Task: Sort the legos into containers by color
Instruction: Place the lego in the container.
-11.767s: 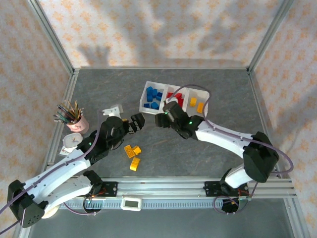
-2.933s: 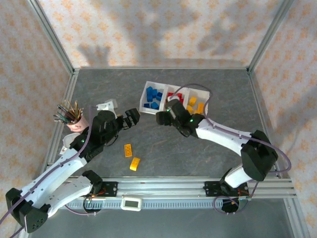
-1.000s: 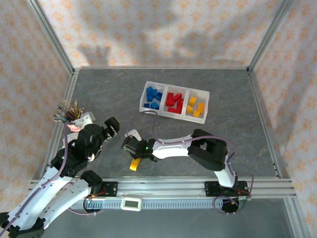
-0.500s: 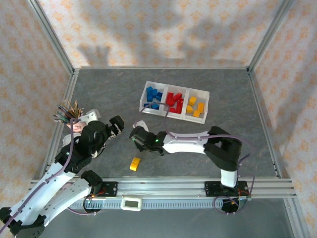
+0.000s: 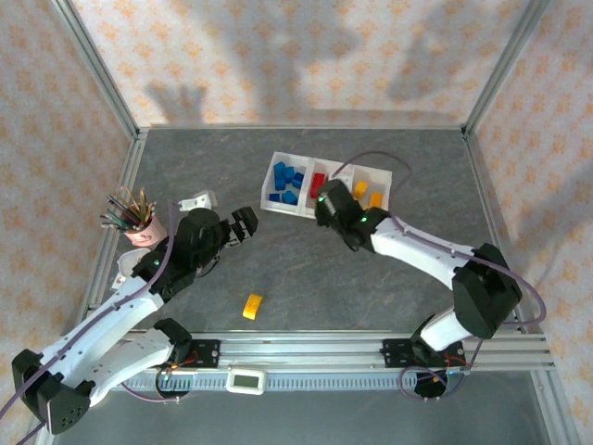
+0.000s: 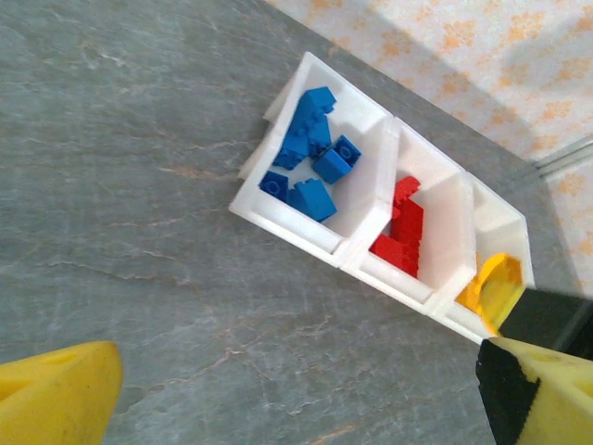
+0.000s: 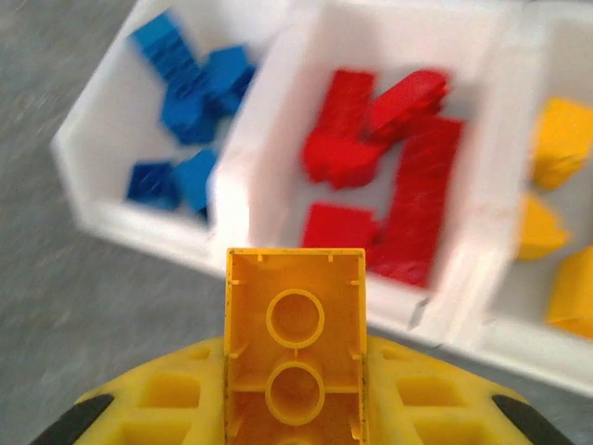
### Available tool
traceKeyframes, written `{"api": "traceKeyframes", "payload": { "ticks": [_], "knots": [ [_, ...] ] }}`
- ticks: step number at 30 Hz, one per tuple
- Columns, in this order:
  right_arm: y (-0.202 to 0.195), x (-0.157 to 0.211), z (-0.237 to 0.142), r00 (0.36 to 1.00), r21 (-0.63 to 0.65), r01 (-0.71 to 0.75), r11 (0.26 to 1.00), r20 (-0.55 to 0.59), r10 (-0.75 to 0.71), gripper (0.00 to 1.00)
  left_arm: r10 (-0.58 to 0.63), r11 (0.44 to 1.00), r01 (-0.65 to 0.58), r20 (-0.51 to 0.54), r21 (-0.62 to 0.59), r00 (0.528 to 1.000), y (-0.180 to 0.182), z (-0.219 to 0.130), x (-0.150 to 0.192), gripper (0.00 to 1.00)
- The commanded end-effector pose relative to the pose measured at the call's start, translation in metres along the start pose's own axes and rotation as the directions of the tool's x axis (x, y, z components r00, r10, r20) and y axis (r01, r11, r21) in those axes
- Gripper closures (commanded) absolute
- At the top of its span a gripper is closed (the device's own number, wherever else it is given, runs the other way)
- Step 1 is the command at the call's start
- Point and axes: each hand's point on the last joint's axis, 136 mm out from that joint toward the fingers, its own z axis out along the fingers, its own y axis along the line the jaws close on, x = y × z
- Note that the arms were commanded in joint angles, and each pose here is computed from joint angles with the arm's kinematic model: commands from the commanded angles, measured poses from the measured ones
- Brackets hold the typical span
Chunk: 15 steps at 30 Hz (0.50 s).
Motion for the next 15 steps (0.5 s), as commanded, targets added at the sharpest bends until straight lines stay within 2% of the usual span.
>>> {"api": "traceKeyframes", "payload": {
  "ticks": [1,12,13,15],
  "knots": [
    [-0.041,-0.018,0.004,0.999,0.103,-0.036,0.994,0.038,0.032,0.72,-0.002,0.997,0.000,0.014,0.074,1.000,-0.017,0.008,-0.006,0.01],
    [-0.119,-0.057,0.056,0.993,0.318,-0.117,0.941,0.062,0.103,0.72,0.007,0.995,-0.005,-0.018,0.101,1.000,-0.032,0.030,-0.003,0.01],
    [-0.123,-0.059,0.061,0.992,0.323,-0.121,0.939,0.061,0.107,0.71,0.007,0.995,-0.005,-0.019,0.101,1.000,-0.032,0.031,-0.003,0.01],
    [-0.128,-0.061,0.070,0.993,0.336,-0.115,0.935,0.046,0.106,0.62,0.007,0.995,-0.005,-0.019,0.099,1.000,-0.032,0.033,-0.003,0.01]
  ]
}}
